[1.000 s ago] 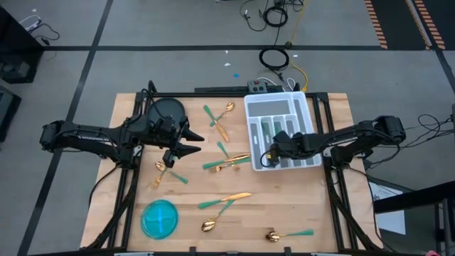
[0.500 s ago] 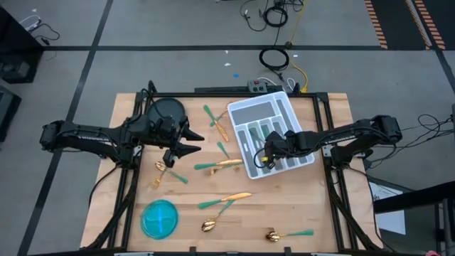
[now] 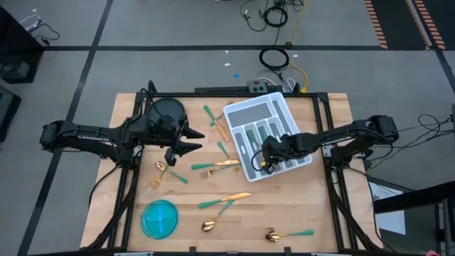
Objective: Sort silverware
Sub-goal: Put the bottom right green table knife into the middle left slot of the white silverware tray, then adjust the white silverware tray
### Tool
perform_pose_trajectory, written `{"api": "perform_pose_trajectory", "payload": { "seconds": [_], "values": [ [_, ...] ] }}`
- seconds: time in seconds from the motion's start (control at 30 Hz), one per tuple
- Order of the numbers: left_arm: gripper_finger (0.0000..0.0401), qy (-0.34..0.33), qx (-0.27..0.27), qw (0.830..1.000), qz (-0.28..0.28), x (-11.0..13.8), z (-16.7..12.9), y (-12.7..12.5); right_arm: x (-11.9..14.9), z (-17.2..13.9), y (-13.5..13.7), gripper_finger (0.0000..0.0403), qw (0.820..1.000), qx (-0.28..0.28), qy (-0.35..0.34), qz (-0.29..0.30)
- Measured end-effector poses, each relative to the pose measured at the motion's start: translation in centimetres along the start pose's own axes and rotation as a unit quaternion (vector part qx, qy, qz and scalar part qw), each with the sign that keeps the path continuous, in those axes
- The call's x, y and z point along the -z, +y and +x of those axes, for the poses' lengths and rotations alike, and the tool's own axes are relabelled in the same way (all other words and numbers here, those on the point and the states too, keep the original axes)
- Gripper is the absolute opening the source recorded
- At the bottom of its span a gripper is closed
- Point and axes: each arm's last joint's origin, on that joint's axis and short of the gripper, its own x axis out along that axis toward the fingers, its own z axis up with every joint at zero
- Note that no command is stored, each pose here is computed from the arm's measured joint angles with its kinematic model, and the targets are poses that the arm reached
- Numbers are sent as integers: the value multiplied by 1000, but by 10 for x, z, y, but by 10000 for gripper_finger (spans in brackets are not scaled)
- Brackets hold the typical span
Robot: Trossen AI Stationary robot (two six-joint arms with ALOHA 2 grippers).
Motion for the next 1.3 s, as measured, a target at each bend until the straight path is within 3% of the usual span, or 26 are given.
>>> {"api": "perform_pose_trajectory", "payload": {
  "seconds": [0.3, 0.53, 0.77, 1.17, 1.3],
  "values": [
    [190, 0, -20, 1000, -1, 1, 0, 1, -4, 0, 7, 62, 998, -58, 0, -20],
    [190, 22, -43, 999, -5, 10, 7, 6, -9, -1, 11, 70, 996, -80, -30, -20],
    [190, 52, -52, 997, -26, 25, 19, 13, -15, 1, -3, 71, 997, 2, -64, 34],
    [190, 42, -59, 997, -25, 25, 21, 14, -40, 4, -26, 71, 993, 22, -114, 33],
    [190, 40, -72, 996, -25, 25, 21, 14, -44, 9, -42, 71, 990, 74, -108, 51]
  ]
}}
